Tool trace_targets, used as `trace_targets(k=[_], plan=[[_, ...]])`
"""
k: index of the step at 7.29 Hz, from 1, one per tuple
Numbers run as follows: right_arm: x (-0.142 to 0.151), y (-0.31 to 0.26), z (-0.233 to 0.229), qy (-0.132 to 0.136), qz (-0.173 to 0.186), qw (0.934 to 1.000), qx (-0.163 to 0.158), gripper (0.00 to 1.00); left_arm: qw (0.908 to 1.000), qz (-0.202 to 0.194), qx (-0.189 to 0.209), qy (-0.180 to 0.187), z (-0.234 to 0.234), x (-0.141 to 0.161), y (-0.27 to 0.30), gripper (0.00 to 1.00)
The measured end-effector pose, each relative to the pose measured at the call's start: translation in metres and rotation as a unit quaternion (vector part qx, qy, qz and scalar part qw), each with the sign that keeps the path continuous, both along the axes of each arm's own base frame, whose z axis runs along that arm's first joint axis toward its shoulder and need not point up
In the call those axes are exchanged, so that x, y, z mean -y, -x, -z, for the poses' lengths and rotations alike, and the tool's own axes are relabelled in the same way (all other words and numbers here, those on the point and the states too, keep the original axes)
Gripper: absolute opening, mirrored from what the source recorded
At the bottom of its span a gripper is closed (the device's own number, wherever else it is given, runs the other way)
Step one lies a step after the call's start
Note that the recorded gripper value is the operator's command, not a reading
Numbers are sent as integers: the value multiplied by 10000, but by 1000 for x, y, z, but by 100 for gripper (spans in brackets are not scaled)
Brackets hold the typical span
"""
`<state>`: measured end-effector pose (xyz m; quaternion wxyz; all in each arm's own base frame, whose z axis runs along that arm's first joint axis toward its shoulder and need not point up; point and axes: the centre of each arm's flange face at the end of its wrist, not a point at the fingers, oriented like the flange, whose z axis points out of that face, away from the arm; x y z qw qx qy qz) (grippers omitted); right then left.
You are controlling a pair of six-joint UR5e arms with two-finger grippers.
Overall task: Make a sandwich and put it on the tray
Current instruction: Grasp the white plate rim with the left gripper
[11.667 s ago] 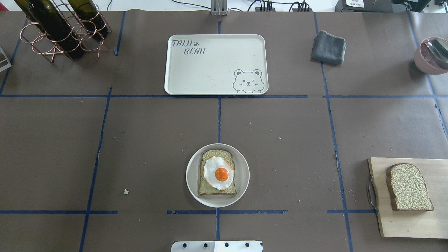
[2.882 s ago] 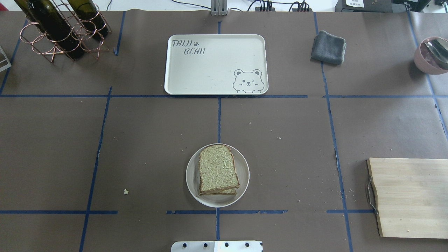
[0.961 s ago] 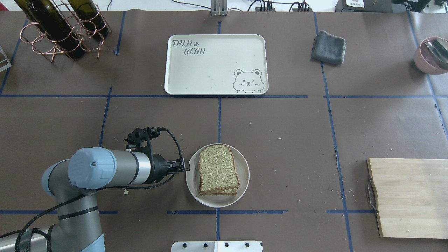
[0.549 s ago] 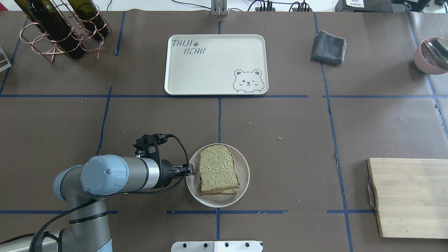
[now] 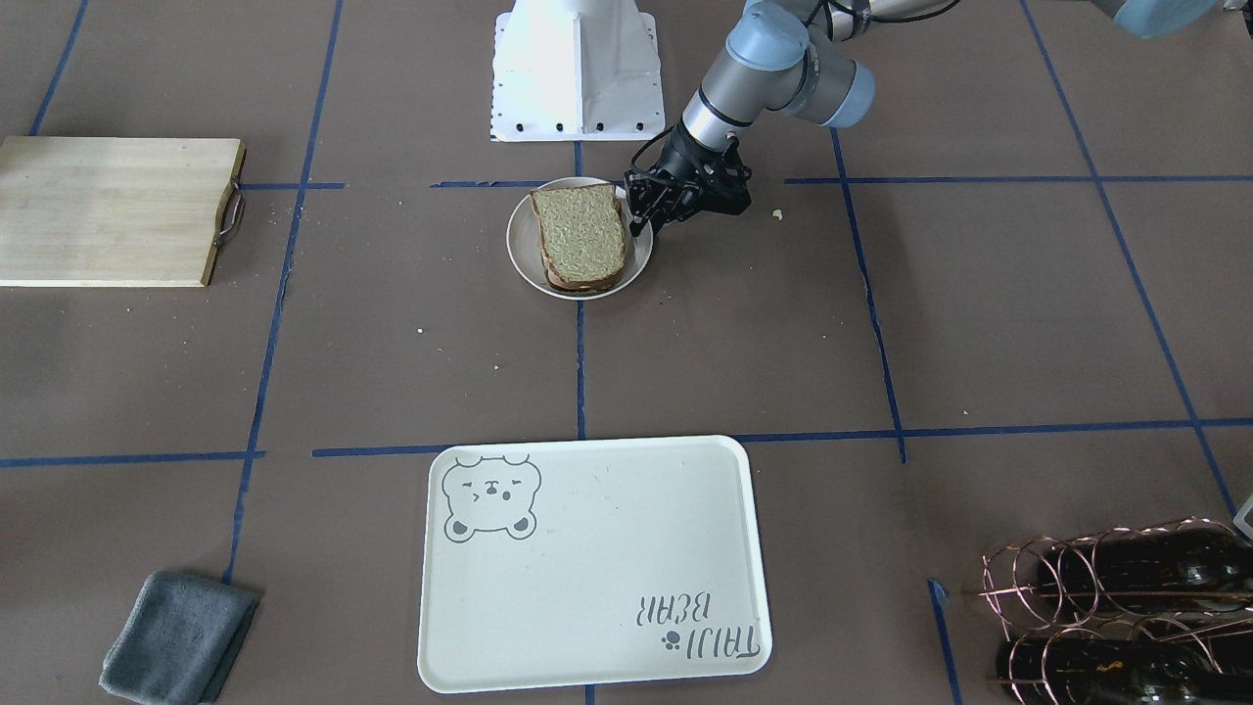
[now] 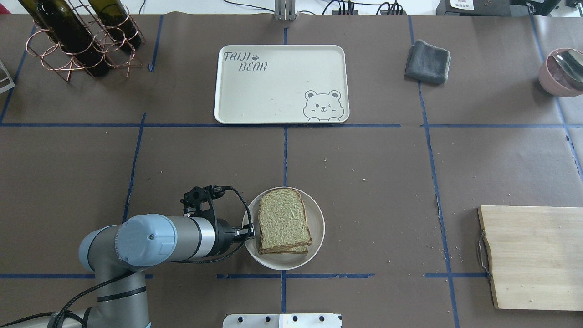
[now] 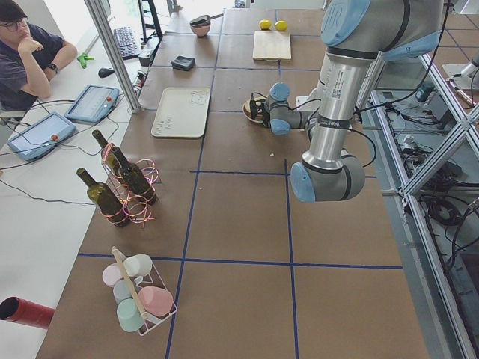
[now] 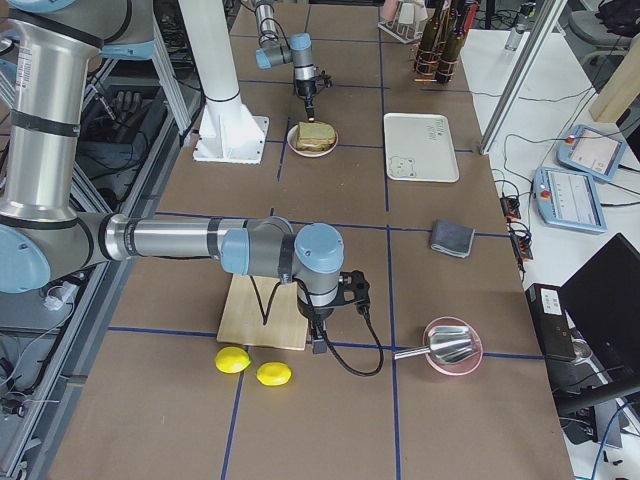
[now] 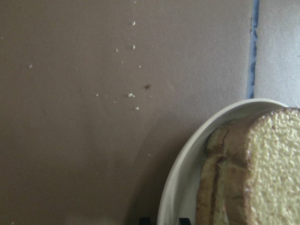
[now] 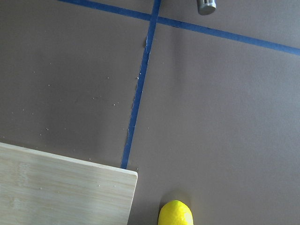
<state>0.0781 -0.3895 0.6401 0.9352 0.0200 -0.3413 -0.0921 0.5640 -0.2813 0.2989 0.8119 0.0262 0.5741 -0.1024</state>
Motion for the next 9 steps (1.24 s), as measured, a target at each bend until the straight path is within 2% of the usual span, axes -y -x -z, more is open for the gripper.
trace_targets(k=[5, 7, 9], plan=[[-1, 0, -2, 16, 4, 10000, -4, 100, 9999, 24, -146, -14, 16, 3, 10, 0], [-2, 0, -2, 12, 14, 10000, -17, 100, 9996, 202, -193, 12, 22, 40, 29, 0], [-2, -1, -3, 3, 19, 10000, -26, 100, 9987, 450, -236, 42, 35, 107, 49, 0]])
